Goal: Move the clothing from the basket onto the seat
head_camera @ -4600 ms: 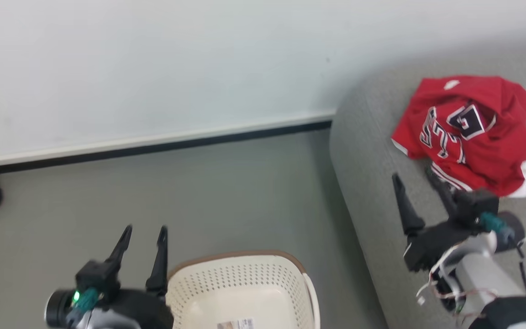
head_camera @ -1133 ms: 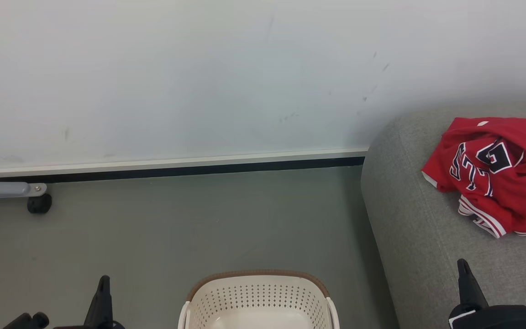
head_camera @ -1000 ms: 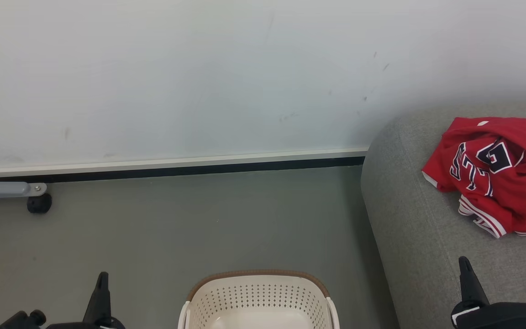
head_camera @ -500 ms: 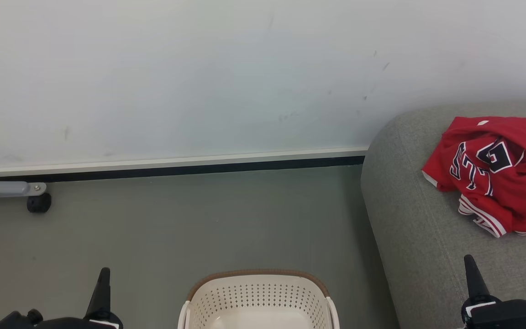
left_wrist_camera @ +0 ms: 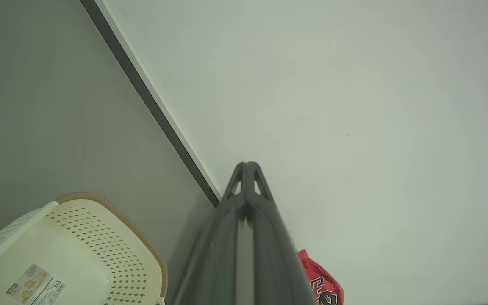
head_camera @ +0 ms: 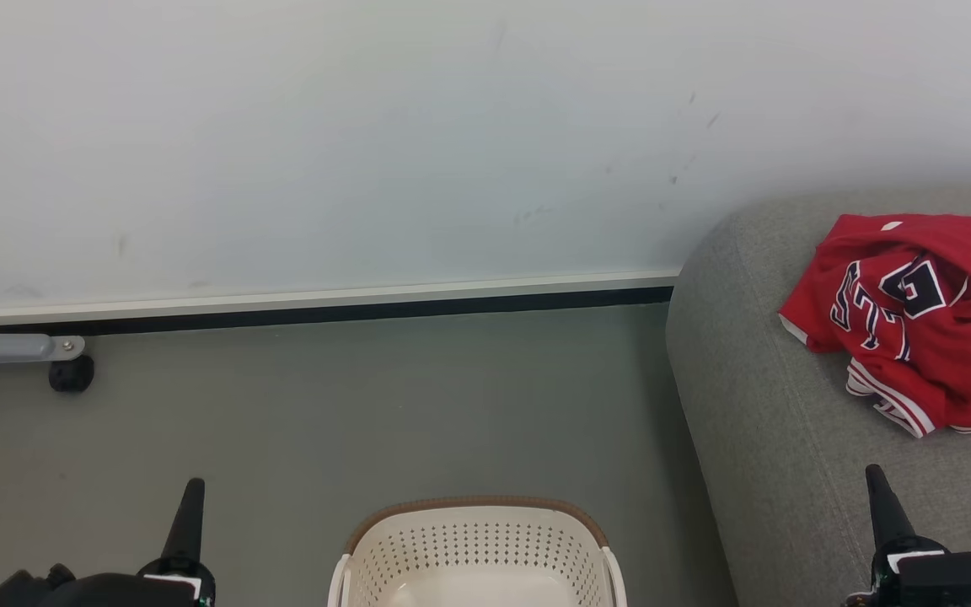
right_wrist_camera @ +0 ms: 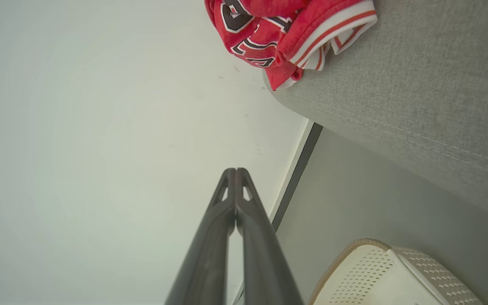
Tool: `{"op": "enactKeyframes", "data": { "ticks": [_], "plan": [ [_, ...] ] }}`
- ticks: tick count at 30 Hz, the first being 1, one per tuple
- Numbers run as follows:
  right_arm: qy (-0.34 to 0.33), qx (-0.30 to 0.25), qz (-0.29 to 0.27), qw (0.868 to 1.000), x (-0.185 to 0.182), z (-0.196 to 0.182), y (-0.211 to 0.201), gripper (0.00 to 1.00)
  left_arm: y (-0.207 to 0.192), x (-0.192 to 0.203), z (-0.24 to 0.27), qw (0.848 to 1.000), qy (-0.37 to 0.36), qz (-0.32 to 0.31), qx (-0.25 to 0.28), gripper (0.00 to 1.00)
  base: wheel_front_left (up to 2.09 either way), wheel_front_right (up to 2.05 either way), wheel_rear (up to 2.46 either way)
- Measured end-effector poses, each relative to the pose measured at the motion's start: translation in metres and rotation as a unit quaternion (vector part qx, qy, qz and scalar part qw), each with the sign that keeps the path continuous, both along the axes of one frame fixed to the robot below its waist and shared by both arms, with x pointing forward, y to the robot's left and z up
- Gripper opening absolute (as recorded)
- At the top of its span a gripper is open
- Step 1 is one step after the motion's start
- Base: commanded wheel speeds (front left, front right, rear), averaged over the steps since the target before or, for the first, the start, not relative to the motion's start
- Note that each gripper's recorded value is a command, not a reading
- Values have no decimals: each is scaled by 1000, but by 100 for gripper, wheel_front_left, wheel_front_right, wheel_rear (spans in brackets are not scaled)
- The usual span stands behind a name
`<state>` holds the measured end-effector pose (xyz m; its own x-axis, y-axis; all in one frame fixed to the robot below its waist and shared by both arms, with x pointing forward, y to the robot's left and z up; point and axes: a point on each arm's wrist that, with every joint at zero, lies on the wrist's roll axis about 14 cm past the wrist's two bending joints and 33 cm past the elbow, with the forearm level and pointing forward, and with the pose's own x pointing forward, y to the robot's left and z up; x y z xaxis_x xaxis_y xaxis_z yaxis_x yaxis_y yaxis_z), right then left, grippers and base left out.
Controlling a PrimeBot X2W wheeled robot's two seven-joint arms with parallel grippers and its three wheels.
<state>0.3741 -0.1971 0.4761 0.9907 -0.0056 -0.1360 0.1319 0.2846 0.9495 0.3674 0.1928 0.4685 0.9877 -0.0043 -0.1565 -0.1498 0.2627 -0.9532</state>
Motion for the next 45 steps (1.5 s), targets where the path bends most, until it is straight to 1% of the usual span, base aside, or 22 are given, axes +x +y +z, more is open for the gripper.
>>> {"op": "enactKeyframes", "data": {
  "ticks": [11, 20, 23, 45],
  "plan": [
    [-17, 76, -11, 997, 4, 6, -4, 0, -1, 7, 8, 997, -20, 4, -70, 0, 0, 0, 0],
    [-30, 141, -23, 989, 5, 8, -8, 0, -1, 10, 12, 992, -32, 7, -125, 0, 0, 0, 0],
    [-31, 143, -22, 989, 6, 9, -8, 0, -1, 12, 15, 990, -36, 8, -133, 0, 0, 0, 0],
    [-33, 143, -22, 989, 7, 10, -8, 0, -1, 12, 15, 990, -36, 8, -133, 0, 0, 0, 0]
  ]
}}
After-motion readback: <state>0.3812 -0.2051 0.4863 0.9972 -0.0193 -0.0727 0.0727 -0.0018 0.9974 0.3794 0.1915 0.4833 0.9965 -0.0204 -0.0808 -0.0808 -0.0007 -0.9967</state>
